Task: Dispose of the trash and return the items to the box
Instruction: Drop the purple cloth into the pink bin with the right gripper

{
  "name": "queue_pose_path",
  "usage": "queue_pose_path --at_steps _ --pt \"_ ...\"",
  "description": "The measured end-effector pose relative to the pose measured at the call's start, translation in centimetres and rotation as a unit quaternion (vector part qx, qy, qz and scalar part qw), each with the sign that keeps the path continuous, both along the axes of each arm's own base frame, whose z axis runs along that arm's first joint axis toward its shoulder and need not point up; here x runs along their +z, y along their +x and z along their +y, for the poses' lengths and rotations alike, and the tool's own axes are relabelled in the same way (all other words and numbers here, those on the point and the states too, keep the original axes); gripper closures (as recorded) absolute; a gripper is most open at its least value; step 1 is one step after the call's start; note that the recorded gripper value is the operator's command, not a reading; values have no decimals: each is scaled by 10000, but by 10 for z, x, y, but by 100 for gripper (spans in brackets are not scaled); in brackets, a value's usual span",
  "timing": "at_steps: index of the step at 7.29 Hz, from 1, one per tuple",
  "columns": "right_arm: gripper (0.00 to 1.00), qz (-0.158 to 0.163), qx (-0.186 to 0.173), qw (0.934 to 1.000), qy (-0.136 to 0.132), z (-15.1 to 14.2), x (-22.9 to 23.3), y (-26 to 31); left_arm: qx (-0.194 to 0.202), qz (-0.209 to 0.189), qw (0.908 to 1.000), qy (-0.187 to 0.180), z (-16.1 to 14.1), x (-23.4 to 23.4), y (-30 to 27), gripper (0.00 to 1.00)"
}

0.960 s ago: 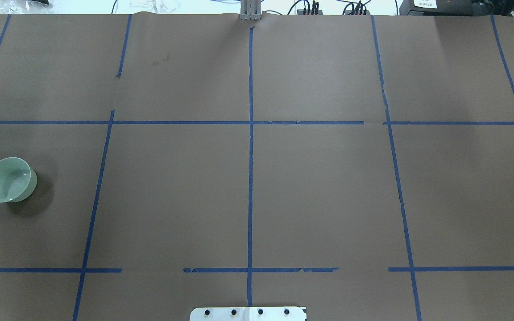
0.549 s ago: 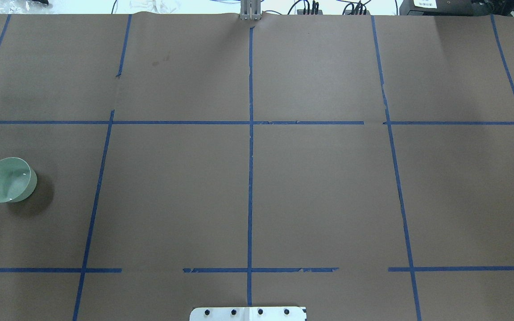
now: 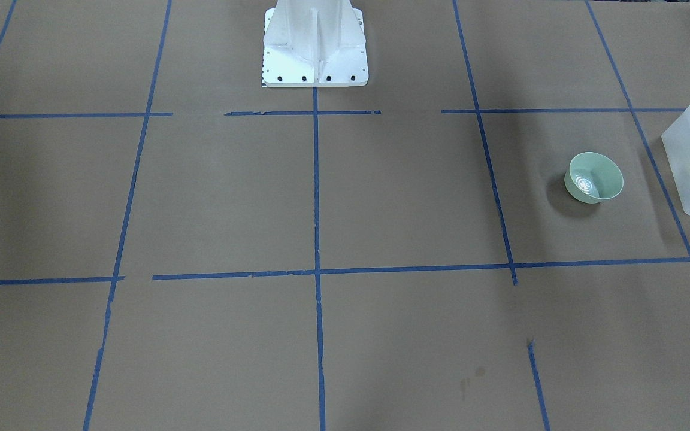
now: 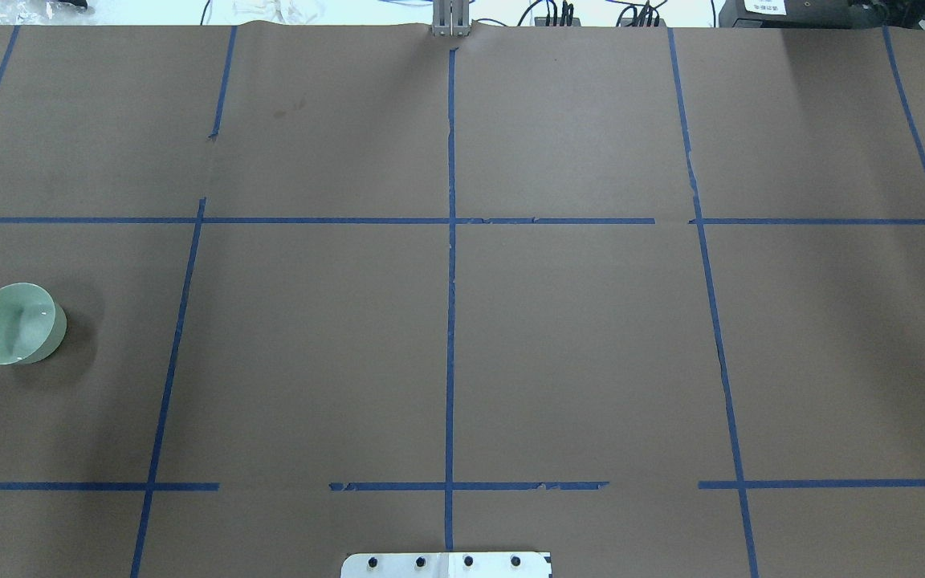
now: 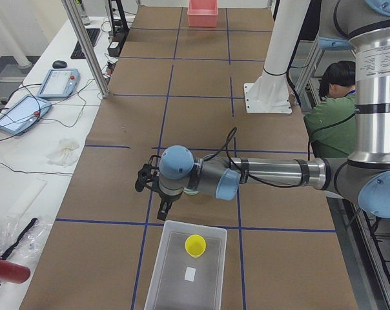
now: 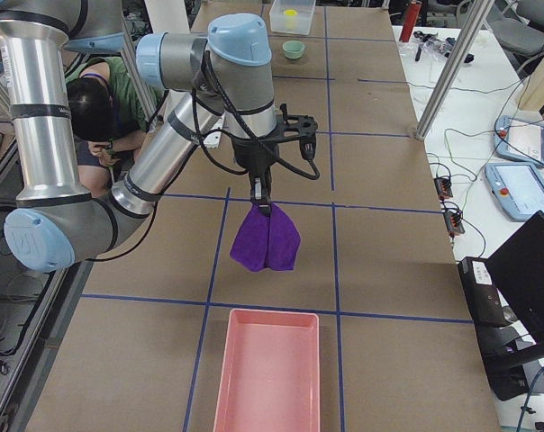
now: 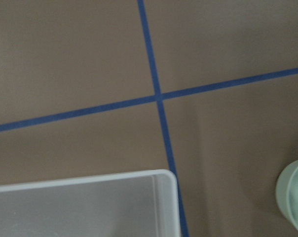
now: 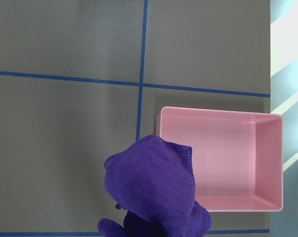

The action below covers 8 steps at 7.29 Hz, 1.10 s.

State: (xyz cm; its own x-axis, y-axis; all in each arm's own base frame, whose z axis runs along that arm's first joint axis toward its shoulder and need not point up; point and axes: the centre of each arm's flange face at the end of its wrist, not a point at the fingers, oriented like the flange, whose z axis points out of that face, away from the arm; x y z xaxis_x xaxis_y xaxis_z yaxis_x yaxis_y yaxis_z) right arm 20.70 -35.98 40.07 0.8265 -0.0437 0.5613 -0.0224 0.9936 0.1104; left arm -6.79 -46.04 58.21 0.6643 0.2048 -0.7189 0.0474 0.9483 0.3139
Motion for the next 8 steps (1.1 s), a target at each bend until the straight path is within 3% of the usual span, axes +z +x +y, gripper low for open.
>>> queue_pose_path --at_steps 2,5,6,7,8 --pt "100 -26 -211 9997 79 -10 78 18 -373 152 9991 163 -2 -39 16 0" --pt "100 82 -266 9988 395 -34 197 29 -286 366 9989 104 5 -28 77 1" --pt "75 108 -260 9985 460 -40 228 31 -295 368 9989 58 10 -21 104 1" --pt "1 124 -239 9984 501 -44 254 33 -303 384 9988 31 16 -10 125 1" --pt "0 128 -192 9984 517 -45 274 33 -303 397 9987 24 24 7 133 1"
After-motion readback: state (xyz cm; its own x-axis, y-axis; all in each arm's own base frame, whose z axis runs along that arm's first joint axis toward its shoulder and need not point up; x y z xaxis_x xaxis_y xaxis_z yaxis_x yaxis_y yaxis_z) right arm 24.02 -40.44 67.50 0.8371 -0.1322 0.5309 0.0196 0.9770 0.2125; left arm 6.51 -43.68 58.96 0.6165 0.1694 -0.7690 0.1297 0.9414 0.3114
